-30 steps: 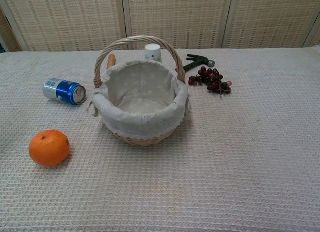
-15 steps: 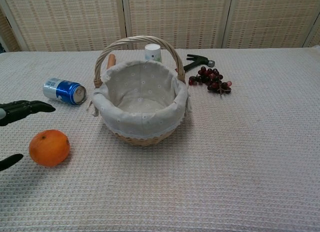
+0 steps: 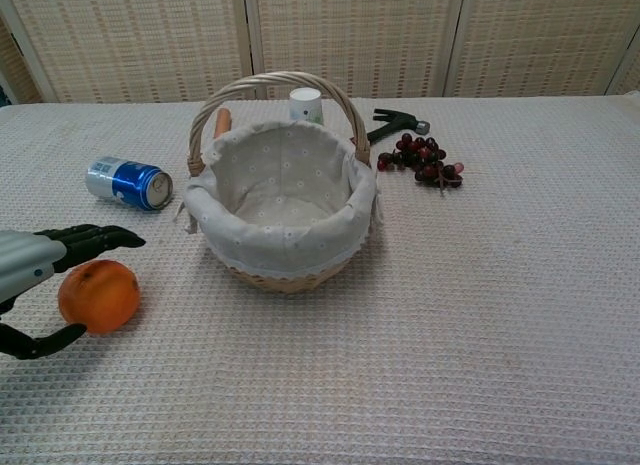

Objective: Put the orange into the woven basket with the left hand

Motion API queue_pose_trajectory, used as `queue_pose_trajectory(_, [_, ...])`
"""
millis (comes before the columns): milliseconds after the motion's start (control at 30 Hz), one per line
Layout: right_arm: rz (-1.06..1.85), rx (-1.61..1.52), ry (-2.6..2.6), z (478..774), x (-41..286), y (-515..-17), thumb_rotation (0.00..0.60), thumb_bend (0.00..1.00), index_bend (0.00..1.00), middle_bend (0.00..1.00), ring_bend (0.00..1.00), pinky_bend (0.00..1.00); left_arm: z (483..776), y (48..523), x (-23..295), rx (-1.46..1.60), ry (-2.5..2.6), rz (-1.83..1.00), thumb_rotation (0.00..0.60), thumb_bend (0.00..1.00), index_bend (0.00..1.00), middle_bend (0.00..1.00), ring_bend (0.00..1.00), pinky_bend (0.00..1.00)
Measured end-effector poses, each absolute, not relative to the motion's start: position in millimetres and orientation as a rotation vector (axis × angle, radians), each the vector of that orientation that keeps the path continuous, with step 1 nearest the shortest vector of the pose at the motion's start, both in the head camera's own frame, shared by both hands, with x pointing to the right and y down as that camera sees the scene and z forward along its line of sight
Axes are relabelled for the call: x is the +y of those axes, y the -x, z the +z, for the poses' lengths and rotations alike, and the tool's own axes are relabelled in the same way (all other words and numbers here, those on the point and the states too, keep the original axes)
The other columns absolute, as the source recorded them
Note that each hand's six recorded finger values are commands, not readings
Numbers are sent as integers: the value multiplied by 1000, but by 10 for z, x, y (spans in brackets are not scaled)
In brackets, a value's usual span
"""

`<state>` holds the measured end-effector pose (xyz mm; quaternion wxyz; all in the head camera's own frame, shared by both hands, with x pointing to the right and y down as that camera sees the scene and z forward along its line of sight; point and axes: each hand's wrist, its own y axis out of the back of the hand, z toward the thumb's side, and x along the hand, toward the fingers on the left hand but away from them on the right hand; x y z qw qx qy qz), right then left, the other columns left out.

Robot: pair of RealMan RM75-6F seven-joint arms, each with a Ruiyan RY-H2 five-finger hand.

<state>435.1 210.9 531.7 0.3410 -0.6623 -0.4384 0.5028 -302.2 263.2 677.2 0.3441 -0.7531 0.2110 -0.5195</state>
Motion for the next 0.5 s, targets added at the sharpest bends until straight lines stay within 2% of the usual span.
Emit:
queue_pose_trajectory(133, [1312,-1125,1732,5338,2115,-4336,600,160,0,0,0,61,6869,3022,2625,553,1946,-1359,600,404,0,0,7,155])
queue_pose_trajectory(300, [1320,-1117,1737,5354,2118,-4328,600,160,0,0,0,61,6953,3016,2606,570,1925,-1367,600,402,11,14,131,233])
queue_pose_trajectory(500, [1320,-1114,1737,5356,2122,-4325,600,160,0,0,0,61,6987,3020,2581,612,1889,-1363,600,403,176,204,332,383])
